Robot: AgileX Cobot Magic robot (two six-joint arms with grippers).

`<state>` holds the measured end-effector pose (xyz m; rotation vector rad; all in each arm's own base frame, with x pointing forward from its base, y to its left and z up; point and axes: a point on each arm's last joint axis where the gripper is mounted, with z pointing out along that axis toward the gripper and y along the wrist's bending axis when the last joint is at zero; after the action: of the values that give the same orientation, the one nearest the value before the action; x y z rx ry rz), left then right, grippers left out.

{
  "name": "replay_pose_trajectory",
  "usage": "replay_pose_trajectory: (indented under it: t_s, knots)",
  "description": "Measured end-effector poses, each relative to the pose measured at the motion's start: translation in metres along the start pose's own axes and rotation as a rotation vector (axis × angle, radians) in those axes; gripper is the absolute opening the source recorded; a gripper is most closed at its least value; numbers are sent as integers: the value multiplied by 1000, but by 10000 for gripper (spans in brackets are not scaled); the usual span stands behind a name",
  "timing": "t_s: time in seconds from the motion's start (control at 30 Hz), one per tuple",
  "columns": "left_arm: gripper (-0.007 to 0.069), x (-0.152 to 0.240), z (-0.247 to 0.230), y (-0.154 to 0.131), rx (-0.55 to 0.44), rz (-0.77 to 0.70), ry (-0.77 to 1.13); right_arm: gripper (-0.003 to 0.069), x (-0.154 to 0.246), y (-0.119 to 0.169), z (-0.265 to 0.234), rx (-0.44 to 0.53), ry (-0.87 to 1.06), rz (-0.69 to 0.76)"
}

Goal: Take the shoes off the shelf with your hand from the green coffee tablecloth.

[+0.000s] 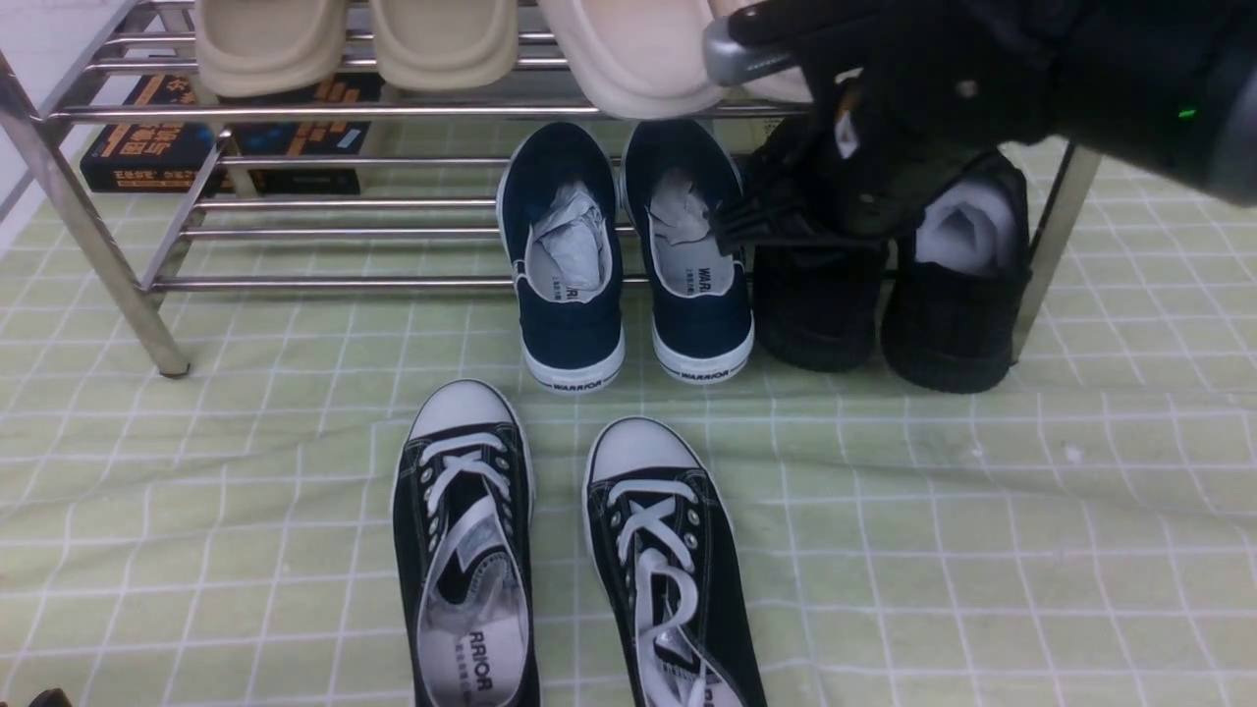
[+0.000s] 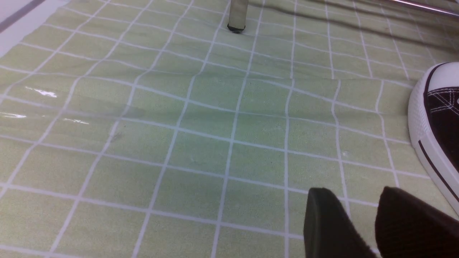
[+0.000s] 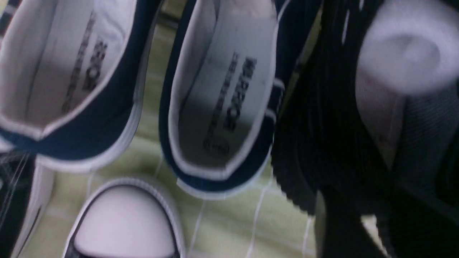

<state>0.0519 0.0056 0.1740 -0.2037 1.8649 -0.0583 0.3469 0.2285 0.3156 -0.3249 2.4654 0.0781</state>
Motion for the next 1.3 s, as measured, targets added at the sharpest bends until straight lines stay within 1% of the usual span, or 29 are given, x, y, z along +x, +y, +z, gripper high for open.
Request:
replay_pose_trajectory:
  t_s: [0.03, 0.07, 0.13, 0.2, 0.33, 0.57, 0.63, 0.73, 0.87, 0.9, 0.93, 1.1, 1.2, 1.3]
  knots:
    - [239, 0, 0, 0, 0, 0, 0, 316, -1, 0, 5, 11, -9, 11]
    - [239, 0, 0, 0, 0, 0, 0, 321, -1, 0, 6, 13, -10, 8]
    - [239, 0, 0, 0, 0, 1, 0, 366, -3, -3, 18, 34, -33, 66]
    - [239, 0, 0, 0, 0, 1, 0, 380, -5, -7, 26, 47, -42, 106]
    - [239, 0, 0, 0, 0, 1, 0, 381, -6, -15, 42, 59, -50, 149]
    - [239, 0, 0, 0, -1, 2, 0, 353, -5, -18, 62, 63, -55, 142]
    - [239, 0, 0, 0, -1, 2, 0, 337, -4, -17, 66, 68, -53, 133]
    - [239, 0, 0, 0, -1, 2, 0, 256, -3, -17, 71, 77, -50, 121]
    - [239, 0, 0, 0, -1, 2, 0, 62, -2, -17, 72, 76, -48, 118]
    - [239, 0, 0, 0, -1, 2, 0, 51, -3, -17, 71, 76, -48, 117]
    - [239, 0, 0, 0, -1, 2, 0, 7, -3, -17, 68, 72, -46, 122]
    - [239, 0, 0, 0, -1, 2, 0, 4, -4, -21, 43, 77, -5, 155]
    - [239, 0, 0, 0, -1, 2, -1, 4, -6, -23, 5, 76, 1, 141]
    - [239, 0, 0, 0, -1, 2, -1, 4, -4, -14, -31, 30, 4, 113]
